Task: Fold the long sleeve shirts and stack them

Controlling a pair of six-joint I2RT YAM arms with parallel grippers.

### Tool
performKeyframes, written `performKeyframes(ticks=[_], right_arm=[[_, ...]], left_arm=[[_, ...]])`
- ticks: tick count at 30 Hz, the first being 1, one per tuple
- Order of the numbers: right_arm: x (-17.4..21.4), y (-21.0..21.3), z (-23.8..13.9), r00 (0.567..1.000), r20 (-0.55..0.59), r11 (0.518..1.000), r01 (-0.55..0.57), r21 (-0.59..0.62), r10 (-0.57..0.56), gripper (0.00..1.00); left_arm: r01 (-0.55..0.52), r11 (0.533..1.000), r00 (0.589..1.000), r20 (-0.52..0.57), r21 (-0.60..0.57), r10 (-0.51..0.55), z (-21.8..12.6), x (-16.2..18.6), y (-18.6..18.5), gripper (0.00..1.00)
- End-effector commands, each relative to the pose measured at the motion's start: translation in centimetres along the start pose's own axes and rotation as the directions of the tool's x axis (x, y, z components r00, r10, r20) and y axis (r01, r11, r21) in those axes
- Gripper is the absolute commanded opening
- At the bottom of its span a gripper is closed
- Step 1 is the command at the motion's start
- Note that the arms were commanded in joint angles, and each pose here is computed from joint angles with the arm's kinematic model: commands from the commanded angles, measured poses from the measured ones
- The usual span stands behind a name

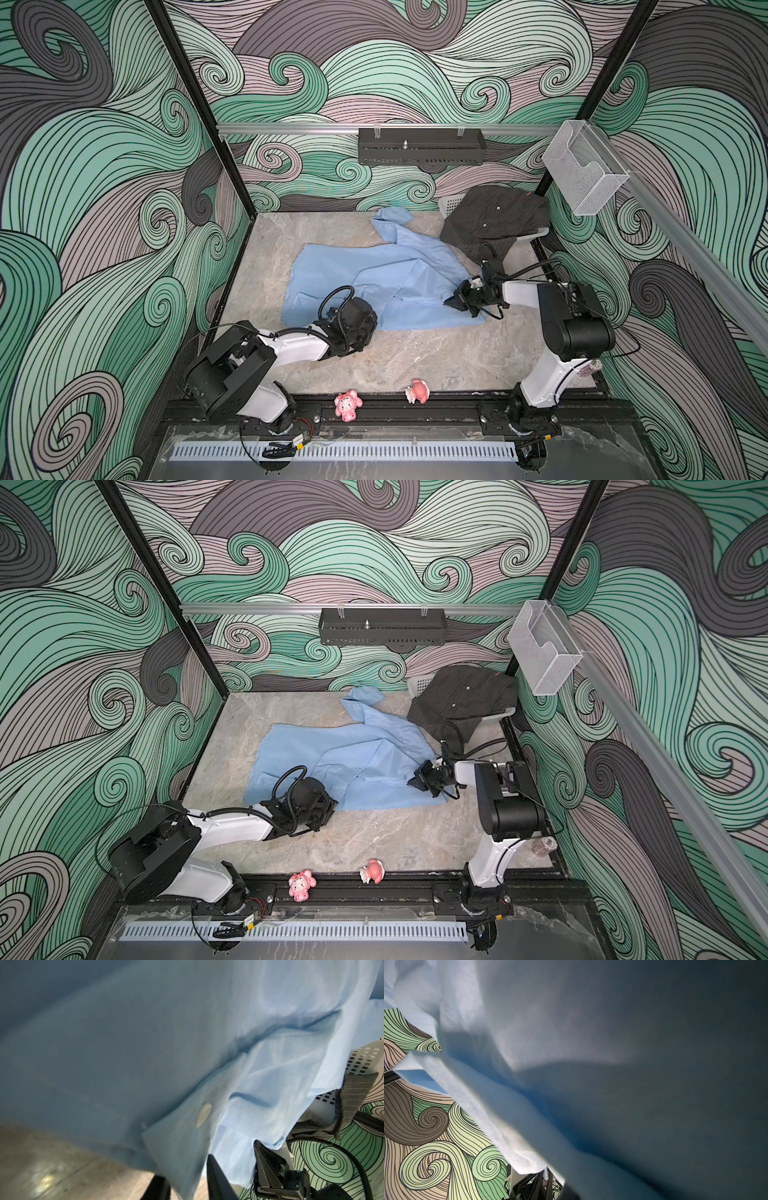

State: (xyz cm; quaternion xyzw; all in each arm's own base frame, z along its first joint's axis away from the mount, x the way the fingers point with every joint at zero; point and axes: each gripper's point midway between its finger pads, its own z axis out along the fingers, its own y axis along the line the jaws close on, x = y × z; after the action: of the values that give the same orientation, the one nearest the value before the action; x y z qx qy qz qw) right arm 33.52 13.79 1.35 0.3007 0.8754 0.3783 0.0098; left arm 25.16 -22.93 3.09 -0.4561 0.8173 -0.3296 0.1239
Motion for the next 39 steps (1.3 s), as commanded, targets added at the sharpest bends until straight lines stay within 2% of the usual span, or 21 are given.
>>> performKeyframes(ticks=[1,8,15,18,21,26,32,36,39], right_arm=[[-0.1,-1.5,0.4,1.0,0.002,0.999,-0.022,0.044,0.022,0.02],[-0.1,-1.5,0.4,1.0,0.0,0.999,-0.021,0.045,0.021,0.02],[-0.2,-1.7,0.4,1.0,0.0,0.999,-0.023,0.049,0.023,0.02],[-0.2,-1.8,0.3,1.0,0.0,0.998,-0.024,0.054,0.024,0.02],[-0.3,-2.0,0.2,1.0,0.005,0.998,-0.03,0.056,0.029,0.02],[-0.4,-2.3,0.0,0.999,0.016,0.997,-0.043,0.057,0.042,0.02],[-0.2,-2.7,0.0,0.998,0.019,0.997,-0.055,0.06,0.054,0.02],[0.2,-2.7,-0.4,0.999,0.017,0.997,-0.049,0.063,0.048,0.03],[0.7,-2.8,-0.9,0.999,0.012,0.997,-0.043,0.069,0.042,0.14]], left_arm=[[0.001,0.999,1.0,-0.027,0.04,0.001,-0.8,0.7,-1.5,0.3],[0.0,0.998,1.0,-0.024,0.063,0.001,-1.3,0.7,-2.7,0.18],[0.004,0.997,1.0,-0.027,0.083,-0.001,-1.1,0.6,-3.4,0.01],[-0.021,0.993,1.0,0.005,0.112,0.02,-2.5,-0.3,-4.5,0.0],[-0.092,0.986,0.993,0.092,0.14,0.079,-5.6,-2.2,-5.8,0.0],[-0.238,0.963,0.945,0.26,0.127,0.2,-11.2,-6.9,-5.3,0.0],[-0.272,0.951,0.932,0.288,0.149,0.221,-13.1,-10.0,-2.7,0.0],[-0.316,0.928,0.917,0.315,0.196,0.246,-14.2,-10.9,-2.9,0.0],[-0.358,0.902,0.903,0.334,0.242,0.269,-15.5,-11.2,-3.8,0.0]])
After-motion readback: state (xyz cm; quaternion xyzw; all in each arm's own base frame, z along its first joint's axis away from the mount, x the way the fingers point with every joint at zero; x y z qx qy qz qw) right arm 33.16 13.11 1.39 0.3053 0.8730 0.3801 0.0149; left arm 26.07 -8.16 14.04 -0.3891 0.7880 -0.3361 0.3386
